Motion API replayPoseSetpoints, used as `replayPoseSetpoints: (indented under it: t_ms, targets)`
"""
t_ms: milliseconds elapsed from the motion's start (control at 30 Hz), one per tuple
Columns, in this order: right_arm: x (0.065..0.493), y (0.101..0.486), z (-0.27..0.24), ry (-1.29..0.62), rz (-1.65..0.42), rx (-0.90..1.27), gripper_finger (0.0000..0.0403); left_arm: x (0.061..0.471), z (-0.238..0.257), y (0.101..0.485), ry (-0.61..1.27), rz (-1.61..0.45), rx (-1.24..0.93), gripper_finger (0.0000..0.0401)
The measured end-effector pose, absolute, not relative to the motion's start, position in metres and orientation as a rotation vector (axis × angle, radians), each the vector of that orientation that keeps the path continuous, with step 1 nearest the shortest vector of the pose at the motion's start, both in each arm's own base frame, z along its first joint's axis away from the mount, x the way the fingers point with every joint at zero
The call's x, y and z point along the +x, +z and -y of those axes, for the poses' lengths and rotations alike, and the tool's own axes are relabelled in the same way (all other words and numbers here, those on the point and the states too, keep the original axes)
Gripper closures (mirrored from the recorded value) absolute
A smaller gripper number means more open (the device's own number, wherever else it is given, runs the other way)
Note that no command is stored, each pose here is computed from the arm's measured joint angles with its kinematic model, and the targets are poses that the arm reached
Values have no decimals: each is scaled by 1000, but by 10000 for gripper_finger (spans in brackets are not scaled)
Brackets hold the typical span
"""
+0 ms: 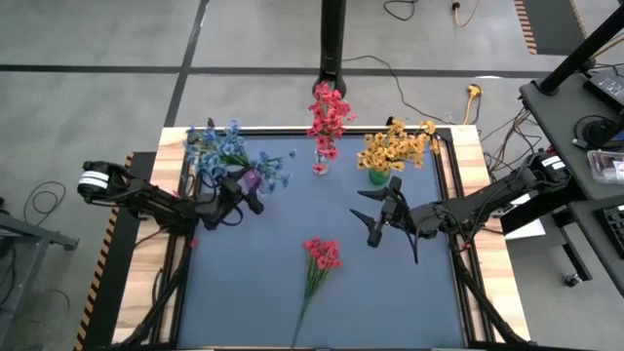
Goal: Sort flowers into vase by color
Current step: Put the blue flower into the purple vase
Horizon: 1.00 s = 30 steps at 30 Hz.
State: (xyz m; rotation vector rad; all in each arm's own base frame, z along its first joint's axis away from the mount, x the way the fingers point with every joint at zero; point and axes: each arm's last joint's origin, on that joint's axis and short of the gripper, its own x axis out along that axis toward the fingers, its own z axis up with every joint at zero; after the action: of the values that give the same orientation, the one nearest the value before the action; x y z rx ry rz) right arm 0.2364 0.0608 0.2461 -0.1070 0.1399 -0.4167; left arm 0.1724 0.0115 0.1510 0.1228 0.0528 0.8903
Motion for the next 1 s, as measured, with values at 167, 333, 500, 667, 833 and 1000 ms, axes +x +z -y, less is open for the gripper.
replayPoseSetpoints:
  t_ms: [167, 333, 500, 667, 833, 1000]
  targets:
    - [236, 246, -61, -416, -141, -106, 158, 173, -6, 153, 955, -64, 136, 172]
    - [236, 245, -61, -417, -147, -106, 158, 172, 3, 154, 985, -68, 139, 164]
    - [236, 245, -61, -417, -147, -105, 158, 174, 17, 157, 920, -35, 91, 163]
    - [236, 245, -61, -418, -142, -79, 158, 179, 35, 164, 866, -40, 97, 163]
    - [236, 245, -61, -418, -144, -81, 158, 186, 51, 172, 942, -89, 154, 163]
    - [236, 245, -61, -416, -149, -107, 158, 200, 55, 194, 969, -137, 268, 163]
